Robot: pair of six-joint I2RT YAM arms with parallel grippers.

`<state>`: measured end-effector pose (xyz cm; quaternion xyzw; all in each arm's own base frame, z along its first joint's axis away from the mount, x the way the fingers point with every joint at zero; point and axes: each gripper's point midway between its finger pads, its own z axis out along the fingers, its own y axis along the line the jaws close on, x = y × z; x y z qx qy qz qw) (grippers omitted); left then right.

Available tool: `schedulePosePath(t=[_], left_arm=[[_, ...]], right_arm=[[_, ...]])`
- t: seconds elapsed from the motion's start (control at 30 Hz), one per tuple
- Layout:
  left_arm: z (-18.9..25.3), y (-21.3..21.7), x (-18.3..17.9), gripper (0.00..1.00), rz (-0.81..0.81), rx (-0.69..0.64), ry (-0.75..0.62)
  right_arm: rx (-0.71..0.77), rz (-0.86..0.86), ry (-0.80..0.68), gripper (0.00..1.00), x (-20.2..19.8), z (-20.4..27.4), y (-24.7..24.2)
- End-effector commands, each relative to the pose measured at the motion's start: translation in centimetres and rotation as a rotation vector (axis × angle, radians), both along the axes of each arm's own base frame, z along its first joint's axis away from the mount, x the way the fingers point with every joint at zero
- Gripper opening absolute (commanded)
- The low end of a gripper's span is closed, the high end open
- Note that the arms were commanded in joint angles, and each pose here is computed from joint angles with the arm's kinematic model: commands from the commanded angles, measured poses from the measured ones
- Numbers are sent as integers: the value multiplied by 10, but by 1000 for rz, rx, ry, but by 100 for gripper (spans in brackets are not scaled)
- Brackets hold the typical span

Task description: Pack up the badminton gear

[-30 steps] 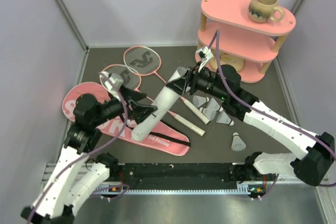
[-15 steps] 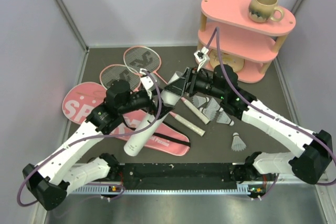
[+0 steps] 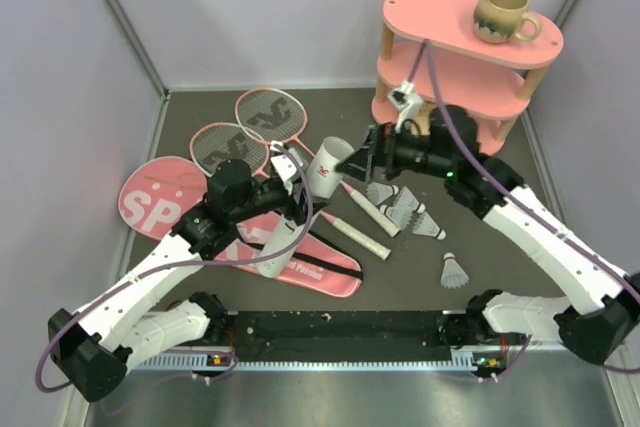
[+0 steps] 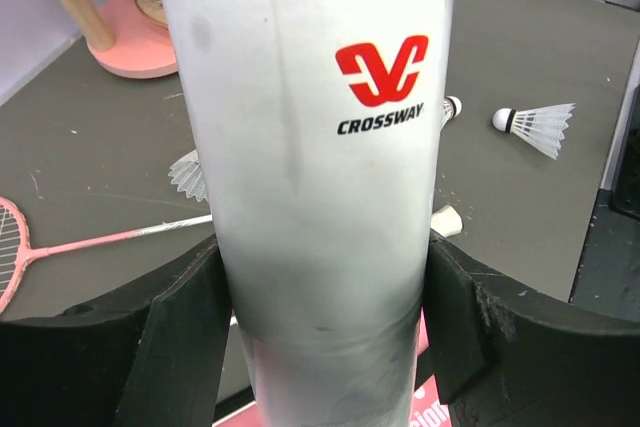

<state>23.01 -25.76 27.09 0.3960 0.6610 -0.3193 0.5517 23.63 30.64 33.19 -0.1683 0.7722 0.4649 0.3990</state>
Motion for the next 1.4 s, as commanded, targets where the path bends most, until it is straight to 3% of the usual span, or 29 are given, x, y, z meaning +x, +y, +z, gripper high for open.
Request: schedulePosePath(t=[0.0, 0.13, 0.2, 0.4, 0.63, 0.9, 1.1, 1.13, 1.2, 1.37], left_arm=[[4, 3, 0, 44, -10, -13, -98], [0, 3, -5, 40, -34, -8, -106], [-2, 3, -8, 39, -42, -6, -109], [-2, 2, -17, 37, -71, -10, -123], [-3, 0, -21, 36, -85, 2, -134], [-1, 1, -19, 33, -69, 0, -138], [0, 2, -17, 29, -50, 0, -139], [0, 2, -16, 28, -46, -1, -142], [-1, 3, -14, 27, -34, 5, -143], [-3, 5, -10, 21, -10, 16, -146]], right_arm=[[-25, -8, -110, 99, -7, 36, -65], [2, 87, -146, 88, -18, 57, -66], [29, 170, -131, 74, -24, 66, -56], [21, 252, -163, 52, -30, 74, -33], [-11, 360, -189, 46, -36, 68, -4], [-50, 382, -172, 31, -45, 50, 11], [-87, 369, -174, 15, -53, 39, 22], [-97, 332, -172, 7, -49, 38, 21], [-91, 326, -154, 0, -52, 38, 21], [-22, 327, -37, 0, -70, 46, 15]])
